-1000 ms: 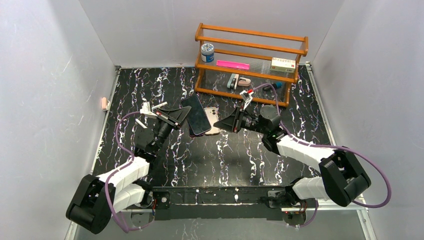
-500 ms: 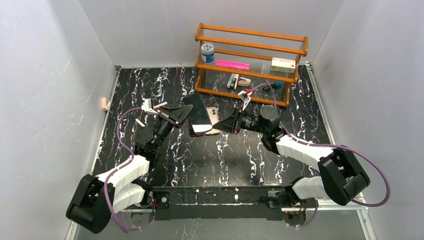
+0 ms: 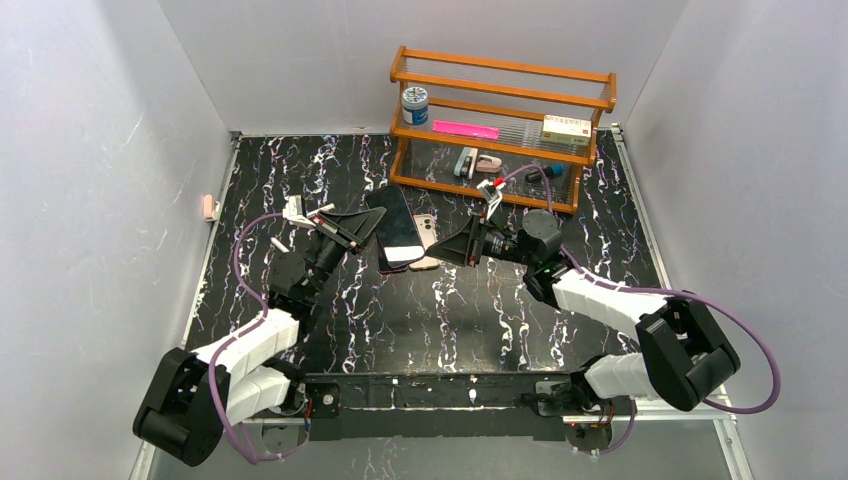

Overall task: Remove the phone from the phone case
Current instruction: Remove the phone case from the phone.

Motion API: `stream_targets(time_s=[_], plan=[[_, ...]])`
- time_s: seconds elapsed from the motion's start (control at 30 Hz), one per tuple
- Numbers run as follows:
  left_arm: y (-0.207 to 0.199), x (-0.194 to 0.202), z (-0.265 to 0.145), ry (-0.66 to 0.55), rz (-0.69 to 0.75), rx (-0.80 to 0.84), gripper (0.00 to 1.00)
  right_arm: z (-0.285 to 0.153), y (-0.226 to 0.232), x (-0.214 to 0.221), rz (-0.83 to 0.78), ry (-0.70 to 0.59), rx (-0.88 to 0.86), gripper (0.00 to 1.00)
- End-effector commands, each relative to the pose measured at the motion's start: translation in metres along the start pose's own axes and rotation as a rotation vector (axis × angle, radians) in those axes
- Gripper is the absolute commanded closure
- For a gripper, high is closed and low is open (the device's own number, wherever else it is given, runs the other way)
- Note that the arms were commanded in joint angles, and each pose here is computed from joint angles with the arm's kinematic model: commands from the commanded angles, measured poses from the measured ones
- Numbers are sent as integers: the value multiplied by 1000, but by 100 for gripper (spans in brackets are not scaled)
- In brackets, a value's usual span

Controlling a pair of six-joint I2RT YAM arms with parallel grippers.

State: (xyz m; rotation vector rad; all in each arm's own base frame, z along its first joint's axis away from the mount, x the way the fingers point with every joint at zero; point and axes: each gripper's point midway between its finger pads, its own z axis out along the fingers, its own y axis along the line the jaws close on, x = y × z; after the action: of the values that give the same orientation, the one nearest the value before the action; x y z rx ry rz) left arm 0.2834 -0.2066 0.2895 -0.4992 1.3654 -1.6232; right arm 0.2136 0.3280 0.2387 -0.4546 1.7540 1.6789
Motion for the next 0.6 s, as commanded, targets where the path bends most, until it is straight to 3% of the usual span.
stream_targets(time_s=[0.0,0.57], plan=[[-37,-6,3,-16,16,122,100,0,27,-25,-104,-65,-61,64],[-35,-6,3,-14,17,117,100,-1,32,-25,-110,-60,-81,61]])
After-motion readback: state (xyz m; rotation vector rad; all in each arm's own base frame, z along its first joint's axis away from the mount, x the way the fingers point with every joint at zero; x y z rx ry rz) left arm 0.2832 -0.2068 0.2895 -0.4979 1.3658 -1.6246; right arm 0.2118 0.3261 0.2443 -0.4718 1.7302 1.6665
